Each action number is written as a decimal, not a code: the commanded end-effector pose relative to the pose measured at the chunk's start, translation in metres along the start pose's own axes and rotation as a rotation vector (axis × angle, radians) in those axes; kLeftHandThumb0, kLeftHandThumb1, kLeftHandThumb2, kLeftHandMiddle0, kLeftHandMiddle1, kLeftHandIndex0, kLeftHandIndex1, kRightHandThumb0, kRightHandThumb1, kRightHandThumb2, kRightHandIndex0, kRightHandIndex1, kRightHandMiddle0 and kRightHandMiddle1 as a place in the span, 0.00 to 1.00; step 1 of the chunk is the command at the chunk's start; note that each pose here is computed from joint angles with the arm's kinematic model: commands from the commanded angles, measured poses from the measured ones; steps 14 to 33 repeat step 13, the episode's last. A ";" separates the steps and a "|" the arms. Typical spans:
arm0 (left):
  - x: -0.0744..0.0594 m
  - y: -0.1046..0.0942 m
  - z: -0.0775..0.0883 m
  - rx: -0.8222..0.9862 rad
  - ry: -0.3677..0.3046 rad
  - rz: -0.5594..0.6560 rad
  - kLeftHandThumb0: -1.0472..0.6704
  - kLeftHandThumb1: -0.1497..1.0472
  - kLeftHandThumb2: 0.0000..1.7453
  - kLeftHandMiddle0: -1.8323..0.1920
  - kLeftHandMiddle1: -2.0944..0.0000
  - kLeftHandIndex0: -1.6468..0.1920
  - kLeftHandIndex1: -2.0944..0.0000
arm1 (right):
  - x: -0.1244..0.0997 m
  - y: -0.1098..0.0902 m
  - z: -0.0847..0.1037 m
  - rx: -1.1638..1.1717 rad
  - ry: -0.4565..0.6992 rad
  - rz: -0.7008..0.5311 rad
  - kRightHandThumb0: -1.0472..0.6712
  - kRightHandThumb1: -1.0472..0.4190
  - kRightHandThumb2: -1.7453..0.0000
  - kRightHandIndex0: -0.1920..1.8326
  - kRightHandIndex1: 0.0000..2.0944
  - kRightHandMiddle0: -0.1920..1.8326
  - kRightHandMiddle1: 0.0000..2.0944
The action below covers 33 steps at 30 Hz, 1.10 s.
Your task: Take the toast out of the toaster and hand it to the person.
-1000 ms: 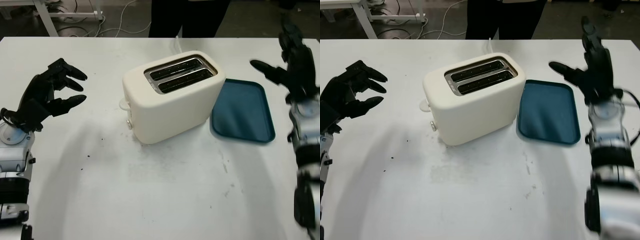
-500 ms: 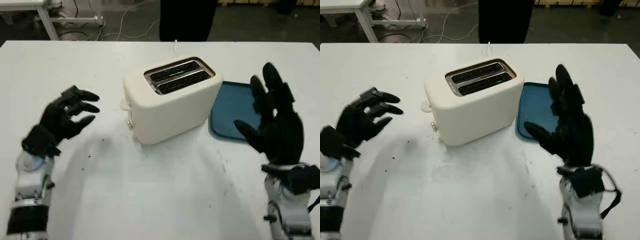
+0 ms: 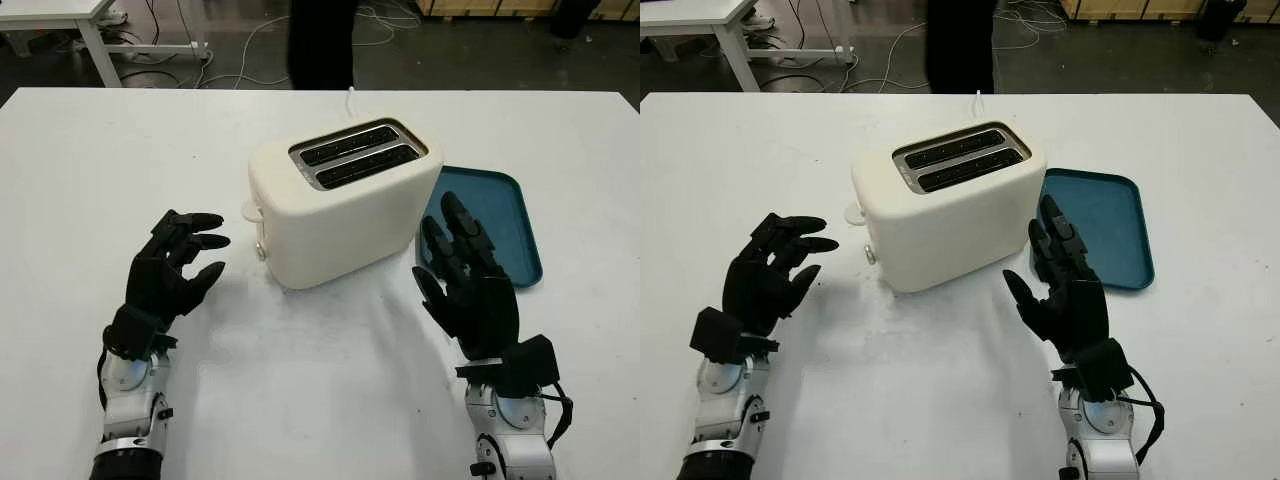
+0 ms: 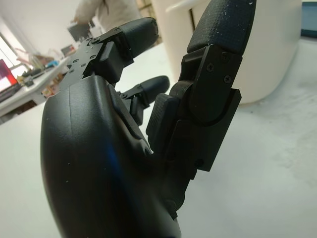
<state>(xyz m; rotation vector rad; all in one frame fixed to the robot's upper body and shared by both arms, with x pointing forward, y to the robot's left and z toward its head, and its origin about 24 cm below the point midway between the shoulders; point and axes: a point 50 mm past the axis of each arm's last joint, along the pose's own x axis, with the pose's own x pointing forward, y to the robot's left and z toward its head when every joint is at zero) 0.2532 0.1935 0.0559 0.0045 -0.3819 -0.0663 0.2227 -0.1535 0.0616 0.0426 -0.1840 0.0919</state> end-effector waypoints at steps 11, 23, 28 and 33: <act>0.000 0.000 0.000 -0.001 -0.033 0.007 0.00 0.89 0.04 0.78 0.41 0.74 0.47 | 0.001 0.001 -0.005 -0.008 0.043 -0.020 0.11 0.09 0.84 0.14 0.00 0.15 0.00; 0.000 0.001 0.000 0.003 -0.030 0.000 0.00 0.89 0.04 0.78 0.42 0.73 0.48 | 0.002 0.001 -0.006 -0.007 0.042 -0.022 0.11 0.09 0.84 0.14 0.00 0.15 0.00; 0.000 0.001 0.000 0.003 -0.030 0.000 0.00 0.89 0.04 0.78 0.42 0.73 0.48 | 0.002 0.001 -0.006 -0.007 0.042 -0.022 0.11 0.09 0.84 0.14 0.00 0.15 0.00; 0.000 0.001 0.000 0.003 -0.030 0.000 0.00 0.89 0.04 0.78 0.42 0.73 0.48 | 0.002 0.001 -0.006 -0.007 0.042 -0.022 0.11 0.09 0.84 0.14 0.00 0.15 0.00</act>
